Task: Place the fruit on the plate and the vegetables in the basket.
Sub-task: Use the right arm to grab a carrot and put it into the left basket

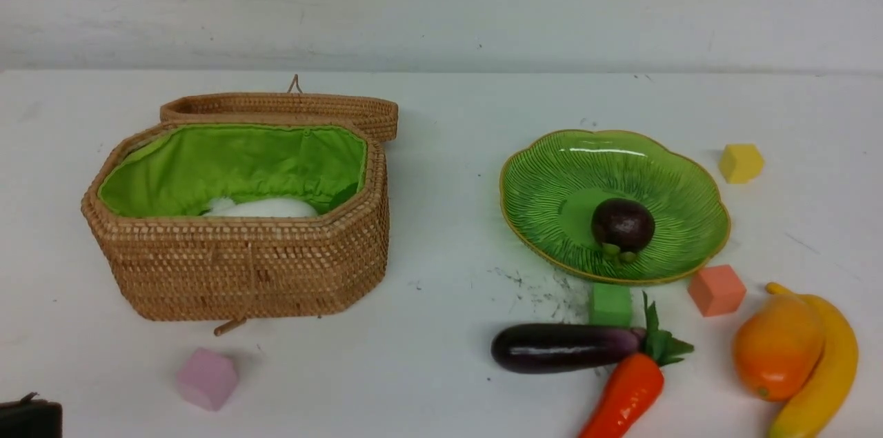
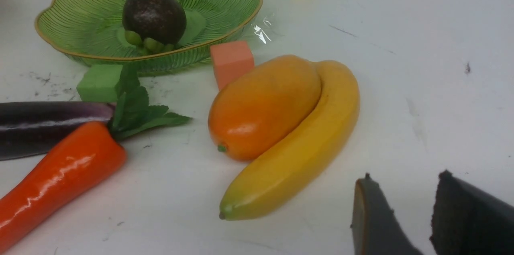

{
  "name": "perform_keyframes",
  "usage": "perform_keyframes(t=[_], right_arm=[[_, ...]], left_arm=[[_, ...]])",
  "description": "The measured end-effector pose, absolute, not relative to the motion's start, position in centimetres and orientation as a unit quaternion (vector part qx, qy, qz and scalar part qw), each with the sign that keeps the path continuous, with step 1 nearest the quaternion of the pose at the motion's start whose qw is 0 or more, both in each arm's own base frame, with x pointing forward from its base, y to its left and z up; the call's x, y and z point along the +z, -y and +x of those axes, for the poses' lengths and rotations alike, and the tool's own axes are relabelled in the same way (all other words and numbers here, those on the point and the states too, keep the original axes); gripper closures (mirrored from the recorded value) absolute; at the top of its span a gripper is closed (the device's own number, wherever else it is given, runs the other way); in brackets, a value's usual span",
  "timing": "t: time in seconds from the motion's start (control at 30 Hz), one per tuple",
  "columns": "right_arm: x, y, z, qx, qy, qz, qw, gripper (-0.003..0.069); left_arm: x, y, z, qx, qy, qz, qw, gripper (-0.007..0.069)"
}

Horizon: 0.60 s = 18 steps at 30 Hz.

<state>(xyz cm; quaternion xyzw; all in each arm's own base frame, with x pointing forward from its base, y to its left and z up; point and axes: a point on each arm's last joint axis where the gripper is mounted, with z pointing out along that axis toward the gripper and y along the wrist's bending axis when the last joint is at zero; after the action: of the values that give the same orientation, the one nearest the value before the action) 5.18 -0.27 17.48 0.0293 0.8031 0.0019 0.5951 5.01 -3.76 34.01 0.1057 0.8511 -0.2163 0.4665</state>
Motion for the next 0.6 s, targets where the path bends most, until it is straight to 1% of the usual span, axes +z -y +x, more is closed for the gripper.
perform_keyframes(t=[0.23, 0.37, 0.47, 0.6], right_arm=[[17.5, 0.3, 5.2, 0.002, -0.803, 0.029, 0.595, 0.0414], [17.5, 0.3, 5.2, 0.002, -0.803, 0.029, 0.595, 0.0414], [17.5, 0.3, 5.2, 0.002, -0.803, 0.029, 0.595, 0.0414], [17.5, 0.3, 5.2, 0.002, -0.803, 0.029, 0.595, 0.0414]], left_arm=[[34.0, 3.8, 5.0, -0.218, -0.851, 0.104, 0.466, 0.0638], [34.3, 3.6, 5.3, -0.214, -0.842, 0.094, 0.486, 0.0638], [34.5, 3.1, 5.9, -0.194, -0.830, 0.067, 0.518, 0.0638], [34.0, 2.3, 6.9, -0.163, -0.809, 0.022, 0.565, 0.0638]])
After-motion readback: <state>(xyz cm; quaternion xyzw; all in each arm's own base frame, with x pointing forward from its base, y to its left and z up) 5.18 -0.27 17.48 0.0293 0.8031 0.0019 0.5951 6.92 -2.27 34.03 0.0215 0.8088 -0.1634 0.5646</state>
